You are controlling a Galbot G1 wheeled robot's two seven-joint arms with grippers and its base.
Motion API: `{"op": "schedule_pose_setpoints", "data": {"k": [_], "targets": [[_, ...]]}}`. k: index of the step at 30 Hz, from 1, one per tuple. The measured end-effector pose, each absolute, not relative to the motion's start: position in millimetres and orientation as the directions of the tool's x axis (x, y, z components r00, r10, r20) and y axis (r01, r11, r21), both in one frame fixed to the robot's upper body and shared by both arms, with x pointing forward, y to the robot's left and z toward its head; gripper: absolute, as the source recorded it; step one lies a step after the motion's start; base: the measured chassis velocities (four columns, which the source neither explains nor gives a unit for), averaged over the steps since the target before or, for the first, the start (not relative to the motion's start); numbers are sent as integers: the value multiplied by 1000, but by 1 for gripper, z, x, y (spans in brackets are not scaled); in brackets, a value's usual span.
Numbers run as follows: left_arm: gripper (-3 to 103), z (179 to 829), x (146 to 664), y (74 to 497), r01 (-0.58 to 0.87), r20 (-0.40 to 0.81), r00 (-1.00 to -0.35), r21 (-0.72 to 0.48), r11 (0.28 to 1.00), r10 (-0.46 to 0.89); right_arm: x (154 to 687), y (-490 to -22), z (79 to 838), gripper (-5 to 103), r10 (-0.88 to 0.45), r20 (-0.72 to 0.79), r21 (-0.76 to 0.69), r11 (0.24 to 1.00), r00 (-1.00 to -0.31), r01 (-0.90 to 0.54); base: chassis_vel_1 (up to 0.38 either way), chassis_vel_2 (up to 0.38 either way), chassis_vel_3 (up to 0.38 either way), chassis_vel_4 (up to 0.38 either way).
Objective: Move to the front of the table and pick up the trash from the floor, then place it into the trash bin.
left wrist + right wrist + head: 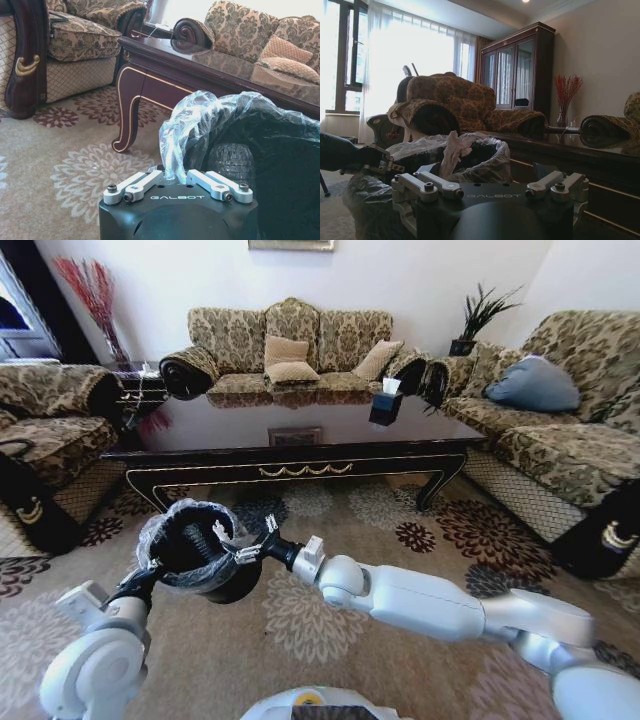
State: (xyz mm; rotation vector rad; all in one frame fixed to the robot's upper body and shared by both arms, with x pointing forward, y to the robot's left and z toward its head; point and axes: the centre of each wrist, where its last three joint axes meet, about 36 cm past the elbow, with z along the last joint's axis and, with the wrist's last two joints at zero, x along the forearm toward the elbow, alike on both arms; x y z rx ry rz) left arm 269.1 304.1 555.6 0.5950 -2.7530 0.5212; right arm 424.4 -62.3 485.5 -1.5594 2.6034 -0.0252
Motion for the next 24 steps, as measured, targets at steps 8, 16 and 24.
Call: {"op": "schedule_pose_setpoints", "data": {"k": [8,16,24], "targets": [[3,554,270,305,-444,341,-875,-285,850,-343,418,-67,478,100,-882,-68,-73,470,-466,-879,0,0,0,0],[3,547,274,309,-458,357,-866,-281,843,-351,421,-68,483,100,-857,-92,-50,513,-508,-857,0,0,0,0],[3,523,284,324,-533,412,-813,-241,811,-412,463,-79,501,100,-688,-168,41,711,-706,-702,0,0,0,0]]}}
